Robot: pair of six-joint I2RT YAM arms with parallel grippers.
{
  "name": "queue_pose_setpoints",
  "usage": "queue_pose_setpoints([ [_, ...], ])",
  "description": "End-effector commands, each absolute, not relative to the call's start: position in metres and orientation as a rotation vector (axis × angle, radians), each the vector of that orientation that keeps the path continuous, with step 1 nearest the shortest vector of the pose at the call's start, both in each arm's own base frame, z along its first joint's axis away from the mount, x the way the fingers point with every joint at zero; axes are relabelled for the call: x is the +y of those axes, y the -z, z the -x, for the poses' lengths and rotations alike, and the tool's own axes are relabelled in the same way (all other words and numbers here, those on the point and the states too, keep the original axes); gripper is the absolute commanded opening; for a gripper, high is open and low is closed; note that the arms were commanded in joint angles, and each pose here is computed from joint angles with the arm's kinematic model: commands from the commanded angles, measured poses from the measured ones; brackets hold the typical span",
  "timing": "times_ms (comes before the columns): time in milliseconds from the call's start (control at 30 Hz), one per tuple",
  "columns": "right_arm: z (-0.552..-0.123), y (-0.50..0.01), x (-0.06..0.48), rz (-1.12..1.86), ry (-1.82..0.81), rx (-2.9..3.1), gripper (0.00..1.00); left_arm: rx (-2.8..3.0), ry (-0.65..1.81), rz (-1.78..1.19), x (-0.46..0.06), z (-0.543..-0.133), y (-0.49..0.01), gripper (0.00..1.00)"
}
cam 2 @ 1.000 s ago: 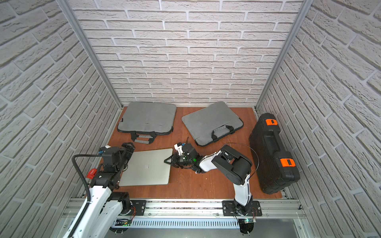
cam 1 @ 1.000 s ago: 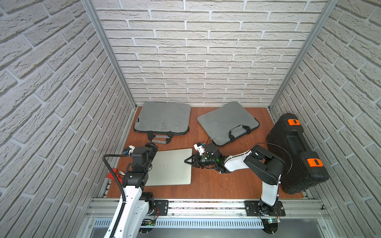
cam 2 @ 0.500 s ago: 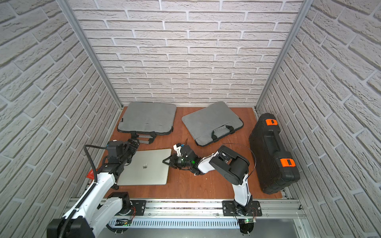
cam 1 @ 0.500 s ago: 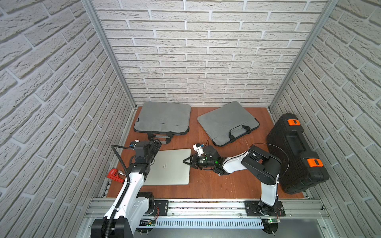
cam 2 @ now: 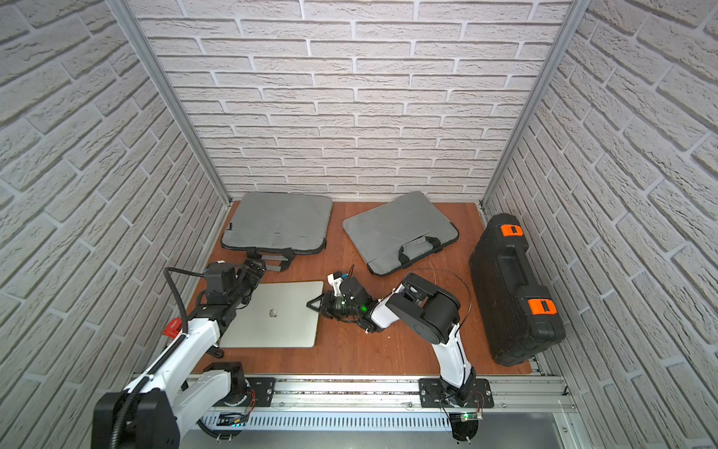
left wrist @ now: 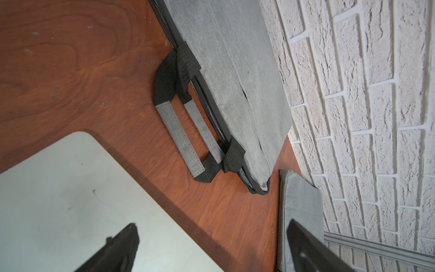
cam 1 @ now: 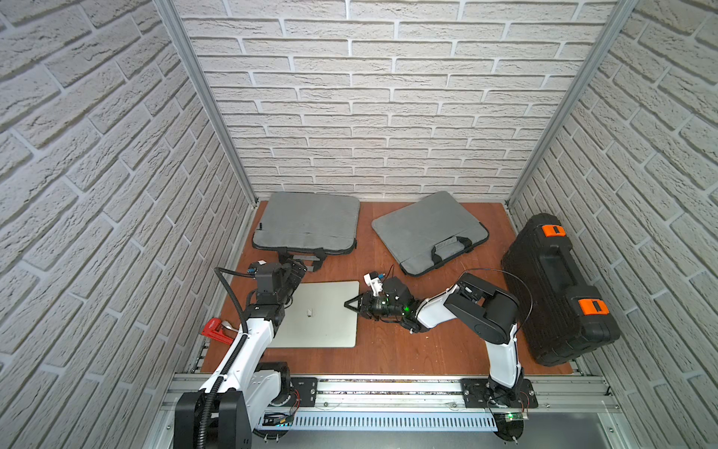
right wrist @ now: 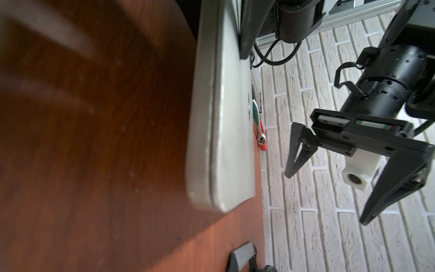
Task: Open the zippered laptop bag and take out the laptop
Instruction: Place the laptop at the center of the board.
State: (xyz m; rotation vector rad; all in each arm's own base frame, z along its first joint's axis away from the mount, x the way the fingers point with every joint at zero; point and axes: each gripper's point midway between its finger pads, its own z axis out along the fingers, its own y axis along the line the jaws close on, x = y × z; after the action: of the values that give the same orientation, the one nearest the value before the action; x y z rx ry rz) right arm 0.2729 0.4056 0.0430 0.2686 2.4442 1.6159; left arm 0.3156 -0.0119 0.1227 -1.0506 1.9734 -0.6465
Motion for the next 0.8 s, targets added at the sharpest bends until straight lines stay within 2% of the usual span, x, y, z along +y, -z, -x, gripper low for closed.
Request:
queue_pose_setpoints([
  [0,-0.281,0.013,0.366,-0.448,-1.303,2.560,0.24,1.941,0.656,1.011,-0.011,-0.321,-0.130,0.98],
  [200,-0.281,0.013,0.361,-0.445,-1.279,2.571,0.35,1.921,0.638,1.031,-0.006,-0.320,-0.131,0.98],
  [400,-0.283,0.014,0.346,-0.451,-1.227,2.582,0.41,1.895,0.654,1.074,0.002,-0.320,-0.133,0.98],
  [633,-0.289,-0.002,0.299,-0.406,-1.037,2.604,0.50,1.684,0.877,1.303,0.023,-0.317,-0.119,0.98],
  [767,-0.296,-0.020,0.275,-0.258,-0.839,2.670,0.54,1.705,0.895,1.278,0.026,-0.320,-0.123,0.98],
])
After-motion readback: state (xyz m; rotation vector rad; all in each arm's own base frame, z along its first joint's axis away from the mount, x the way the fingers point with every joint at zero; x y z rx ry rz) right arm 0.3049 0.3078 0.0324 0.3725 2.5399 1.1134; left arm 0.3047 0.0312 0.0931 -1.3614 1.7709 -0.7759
